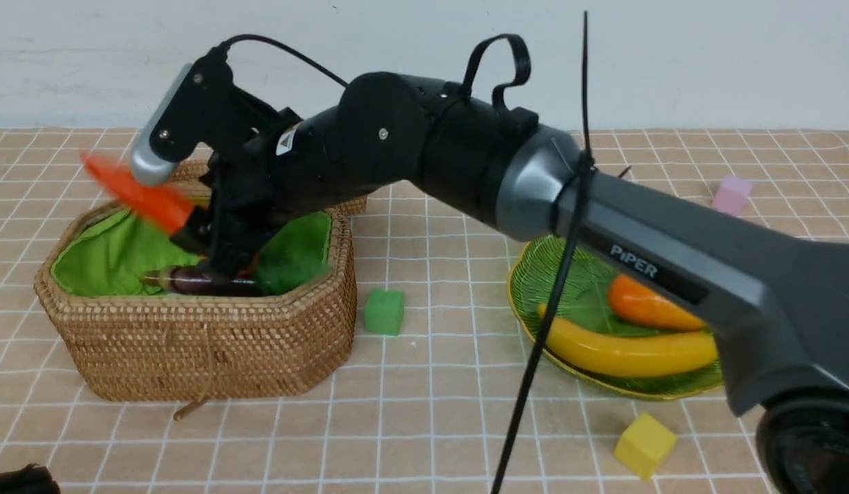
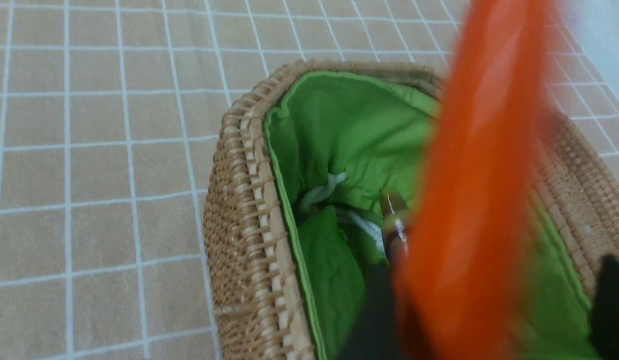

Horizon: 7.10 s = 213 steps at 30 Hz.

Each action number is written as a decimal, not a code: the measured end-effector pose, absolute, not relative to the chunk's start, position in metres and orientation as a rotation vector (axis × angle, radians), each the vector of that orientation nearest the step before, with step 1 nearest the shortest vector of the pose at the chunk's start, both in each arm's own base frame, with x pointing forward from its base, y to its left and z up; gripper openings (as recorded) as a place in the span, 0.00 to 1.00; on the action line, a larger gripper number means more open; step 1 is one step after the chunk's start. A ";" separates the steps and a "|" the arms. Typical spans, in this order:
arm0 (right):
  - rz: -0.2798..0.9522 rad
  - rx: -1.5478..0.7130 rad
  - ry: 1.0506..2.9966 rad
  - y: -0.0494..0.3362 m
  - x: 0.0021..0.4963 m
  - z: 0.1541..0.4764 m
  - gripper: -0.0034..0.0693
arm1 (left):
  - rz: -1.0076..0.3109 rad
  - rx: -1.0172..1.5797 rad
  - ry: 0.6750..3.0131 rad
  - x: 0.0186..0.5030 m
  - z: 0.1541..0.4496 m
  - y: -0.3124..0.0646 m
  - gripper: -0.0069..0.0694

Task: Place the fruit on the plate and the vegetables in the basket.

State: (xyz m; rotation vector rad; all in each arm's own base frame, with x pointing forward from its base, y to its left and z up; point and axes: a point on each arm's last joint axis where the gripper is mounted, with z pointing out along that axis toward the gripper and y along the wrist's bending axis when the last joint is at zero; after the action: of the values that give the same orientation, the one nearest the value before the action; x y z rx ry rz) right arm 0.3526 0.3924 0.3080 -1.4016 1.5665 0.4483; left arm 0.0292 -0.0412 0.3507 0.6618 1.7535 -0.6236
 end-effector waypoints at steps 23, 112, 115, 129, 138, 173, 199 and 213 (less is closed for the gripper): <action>-0.087 -0.063 2.675 0.042 0.358 0.370 0.17 | -0.608 0.761 1.712 0.026 0.351 -0.044 0.08; 0.479 -0.084 2.054 0.015 0.006 0.284 0.20 | -0.656 0.459 1.533 0.035 0.242 -0.035 0.07; 0.483 -0.084 2.015 0.014 0.002 0.282 0.23 | -0.657 0.467 1.544 0.034 0.241 -0.035 0.07; 0.269 0.062 1.843 0.013 0.036 0.242 0.04 | -0.658 0.478 1.559 0.034 0.240 -0.036 0.07; 0.141 -0.008 1.874 0.010 0.052 0.175 0.04 | -0.661 0.476 1.560 0.034 0.240 -0.036 0.07; 0.110 -0.032 1.872 0.009 0.052 0.175 0.04 | -0.435 0.004 1.484 0.052 0.219 -0.015 0.07; 0.109 -0.033 1.871 0.009 0.052 0.175 0.06 | -0.397 -0.219 1.884 0.052 0.170 -0.010 0.07; 0.109 -0.033 1.871 0.009 0.052 0.175 0.07 | -0.397 -0.219 1.884 0.052 0.170 -0.010 0.07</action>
State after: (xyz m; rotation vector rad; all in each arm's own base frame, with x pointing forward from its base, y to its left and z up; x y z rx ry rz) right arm 0.0517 0.0092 0.1748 -0.0331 1.8706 0.1086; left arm 0.0518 -0.0097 0.1700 -0.2193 1.8836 -0.3974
